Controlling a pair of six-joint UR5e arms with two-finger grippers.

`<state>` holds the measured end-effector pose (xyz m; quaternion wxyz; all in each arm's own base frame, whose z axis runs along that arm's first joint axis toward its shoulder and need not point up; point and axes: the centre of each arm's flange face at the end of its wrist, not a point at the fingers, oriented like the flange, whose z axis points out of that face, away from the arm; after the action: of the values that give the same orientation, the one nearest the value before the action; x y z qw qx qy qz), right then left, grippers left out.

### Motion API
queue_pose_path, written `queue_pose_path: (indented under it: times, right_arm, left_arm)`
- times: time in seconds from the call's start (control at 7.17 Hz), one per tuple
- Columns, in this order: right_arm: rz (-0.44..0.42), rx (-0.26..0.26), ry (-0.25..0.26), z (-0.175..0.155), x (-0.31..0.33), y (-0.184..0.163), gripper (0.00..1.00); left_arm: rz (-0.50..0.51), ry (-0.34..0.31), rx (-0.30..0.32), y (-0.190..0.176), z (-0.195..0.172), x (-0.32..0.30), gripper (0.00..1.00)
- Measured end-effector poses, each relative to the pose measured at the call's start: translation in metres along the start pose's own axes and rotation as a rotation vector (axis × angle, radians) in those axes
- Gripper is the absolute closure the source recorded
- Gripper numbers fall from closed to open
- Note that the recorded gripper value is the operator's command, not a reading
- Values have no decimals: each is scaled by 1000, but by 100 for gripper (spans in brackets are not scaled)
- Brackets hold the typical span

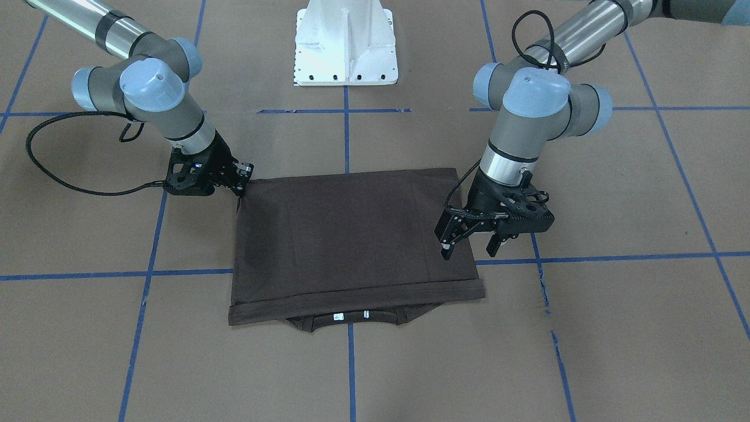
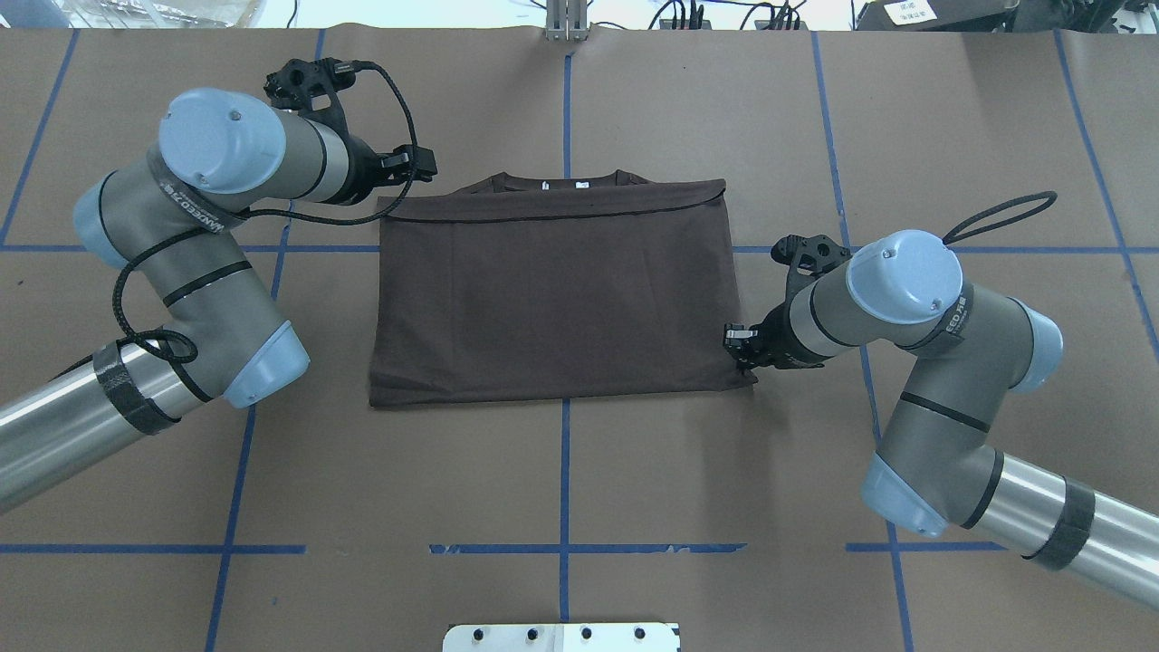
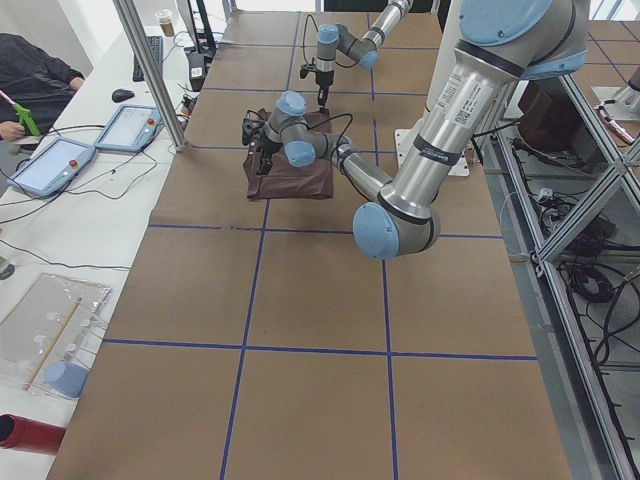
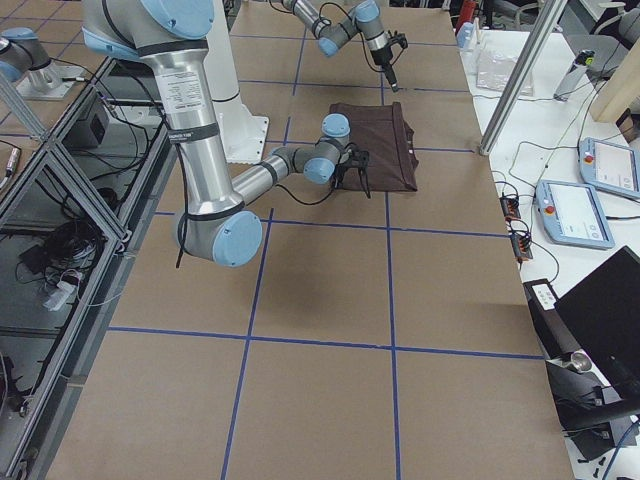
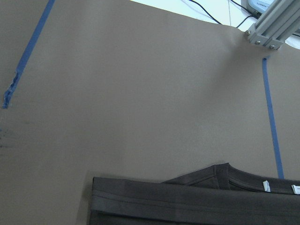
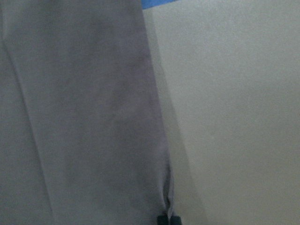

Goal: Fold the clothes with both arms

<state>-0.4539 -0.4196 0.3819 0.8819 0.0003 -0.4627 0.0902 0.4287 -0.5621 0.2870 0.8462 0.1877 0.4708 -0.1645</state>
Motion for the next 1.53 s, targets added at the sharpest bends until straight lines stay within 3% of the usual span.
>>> queue_pose_path:
  times: [0.28, 0.56, 0.7, 0.98, 1.12, 1.25, 1.53]
  right_arm:
    - [-35, -36, -25, -26, 18, 42, 100]
    - [-131, -162, -12, -48, 53, 144, 100]
    - [-180, -229, 6, -61, 71, 189, 1]
    - [-231, -315, 30, -78, 88, 238, 0]
    - [-234, -310, 21, -80, 85, 240, 0]
    - [-221, -267, -11, -84, 72, 225, 0]
    - [-155, -123, -94, -110, 45, 164, 0]
  left_arm:
    - [0, 0, 2, 0, 0, 0, 0]
    - [-11, 2, 3, 0, -1, 0, 0]
    - [-34, 6, 1, 2, -2, 2, 0]
    - [-81, 26, -7, 8, -9, 9, 0]
    - [-118, 42, -39, 24, -18, 12, 2]
    - [-186, 50, -99, 55, -28, 15, 3]
    - [-377, -6, -218, 165, -41, 33, 7]
